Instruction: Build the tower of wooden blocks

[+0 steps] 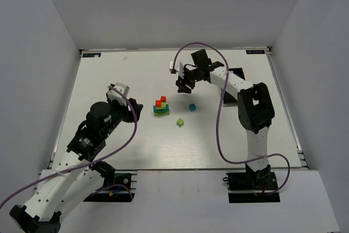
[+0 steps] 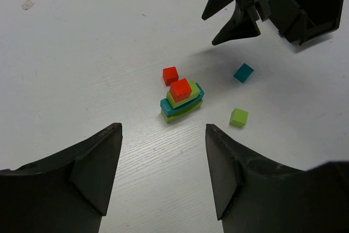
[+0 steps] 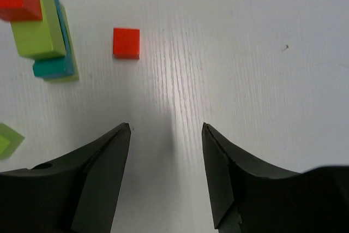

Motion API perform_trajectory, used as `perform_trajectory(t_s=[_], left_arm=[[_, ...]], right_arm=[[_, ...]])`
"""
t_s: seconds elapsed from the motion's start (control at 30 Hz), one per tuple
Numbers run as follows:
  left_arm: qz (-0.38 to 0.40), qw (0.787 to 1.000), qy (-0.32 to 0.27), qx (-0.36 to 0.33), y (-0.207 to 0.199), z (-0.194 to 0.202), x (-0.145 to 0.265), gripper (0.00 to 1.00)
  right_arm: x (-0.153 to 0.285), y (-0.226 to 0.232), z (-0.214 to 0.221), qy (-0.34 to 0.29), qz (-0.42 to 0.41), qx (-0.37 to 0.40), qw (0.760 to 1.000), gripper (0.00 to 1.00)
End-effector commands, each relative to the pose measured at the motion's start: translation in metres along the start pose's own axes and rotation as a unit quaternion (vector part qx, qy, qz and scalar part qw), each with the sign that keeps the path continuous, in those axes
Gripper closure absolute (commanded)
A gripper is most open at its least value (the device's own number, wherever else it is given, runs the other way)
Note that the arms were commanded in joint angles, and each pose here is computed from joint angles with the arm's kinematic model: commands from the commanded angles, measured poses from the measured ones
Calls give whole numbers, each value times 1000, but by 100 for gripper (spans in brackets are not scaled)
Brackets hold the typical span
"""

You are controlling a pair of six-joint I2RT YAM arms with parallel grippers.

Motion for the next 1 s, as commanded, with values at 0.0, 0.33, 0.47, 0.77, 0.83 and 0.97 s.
perform_trajectory(t_s=[0.0,0.33,0.47,0.77,0.83,0.97], left_arm=[[-2,1000,2,0,1,2,0,27],[-2,1000,2,0,1,2,0,27],[-2,1000,2,0,1,2,0,27],[-2,1000,2,0,1,2,0,27],[-2,1000,2,0,1,2,0,27],[-2,1000,2,0,1,2,0,27]], right_arm=[[-15,1,-22,-49,-20,-68,996,39],[-45,4,-16,-47,-55,-104,992,40],[-55,7,-15,-40,-68,-111,991,40],[-68,13,-15,-35,-91,-111,989,35],[-71,16,-16,-36,-96,-110,989,35],[-74,21,-18,-34,-105,-108,988,35]])
Point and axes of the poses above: each gripper's point midway between its finger pads, its own x axis back along the fingers, its own y axis along the line the jaws close on, z = x × y, the point moved 4 cm from there along x, back along the fingers, and after that the axes turned 3 degrees about x, right-handed, at the moved point
